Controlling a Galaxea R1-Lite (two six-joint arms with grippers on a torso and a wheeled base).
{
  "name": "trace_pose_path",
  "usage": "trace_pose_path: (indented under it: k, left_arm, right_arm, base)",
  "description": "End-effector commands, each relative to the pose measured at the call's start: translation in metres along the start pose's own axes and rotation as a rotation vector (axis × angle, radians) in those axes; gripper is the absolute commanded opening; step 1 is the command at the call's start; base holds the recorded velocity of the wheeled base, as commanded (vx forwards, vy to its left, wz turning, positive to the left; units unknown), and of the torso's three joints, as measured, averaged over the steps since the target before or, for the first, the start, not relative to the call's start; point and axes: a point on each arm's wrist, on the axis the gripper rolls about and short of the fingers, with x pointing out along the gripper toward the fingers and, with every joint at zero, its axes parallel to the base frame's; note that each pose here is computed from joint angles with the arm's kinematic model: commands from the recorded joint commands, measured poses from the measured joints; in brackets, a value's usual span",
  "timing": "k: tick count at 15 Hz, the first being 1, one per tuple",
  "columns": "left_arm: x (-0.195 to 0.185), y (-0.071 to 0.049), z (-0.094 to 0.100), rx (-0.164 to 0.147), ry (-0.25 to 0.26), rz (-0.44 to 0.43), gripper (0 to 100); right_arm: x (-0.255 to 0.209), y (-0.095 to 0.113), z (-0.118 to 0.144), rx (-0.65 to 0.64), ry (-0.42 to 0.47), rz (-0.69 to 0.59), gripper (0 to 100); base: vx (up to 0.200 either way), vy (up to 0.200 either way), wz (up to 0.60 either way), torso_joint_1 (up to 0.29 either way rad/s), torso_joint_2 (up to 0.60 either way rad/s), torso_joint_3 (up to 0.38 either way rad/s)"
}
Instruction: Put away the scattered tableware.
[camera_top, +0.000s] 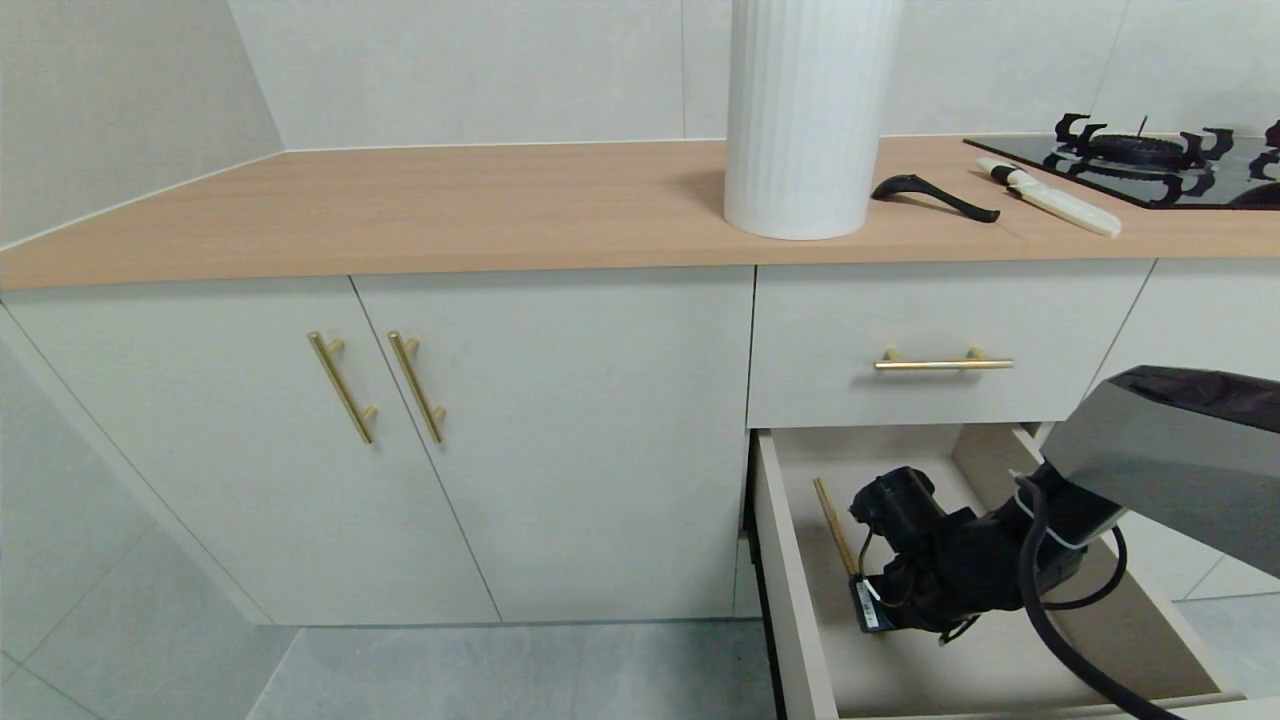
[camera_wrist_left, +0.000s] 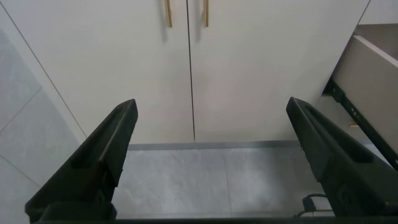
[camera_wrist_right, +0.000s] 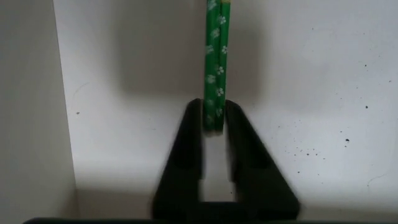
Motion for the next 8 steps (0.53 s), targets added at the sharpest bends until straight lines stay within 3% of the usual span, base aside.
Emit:
trace_pose_path:
  k: [1,8]
  left_arm:
    - [0.0,0.0,0.0,0.0,0.0,0.0,100]
    - [0.0,0.0,0.0,0.0,0.0,0.0,100]
  right_arm:
    - [0.0,0.0,0.001,0.0,-0.003,0.001,100]
    - [-0.022,0.001,0.006,0.001,-0.048,0.019,100]
  base:
    - [0.0,0.0,0.0,0.0,0.0,0.0]
    - [0.0,0.0,0.0,0.0,0.0,0.0]
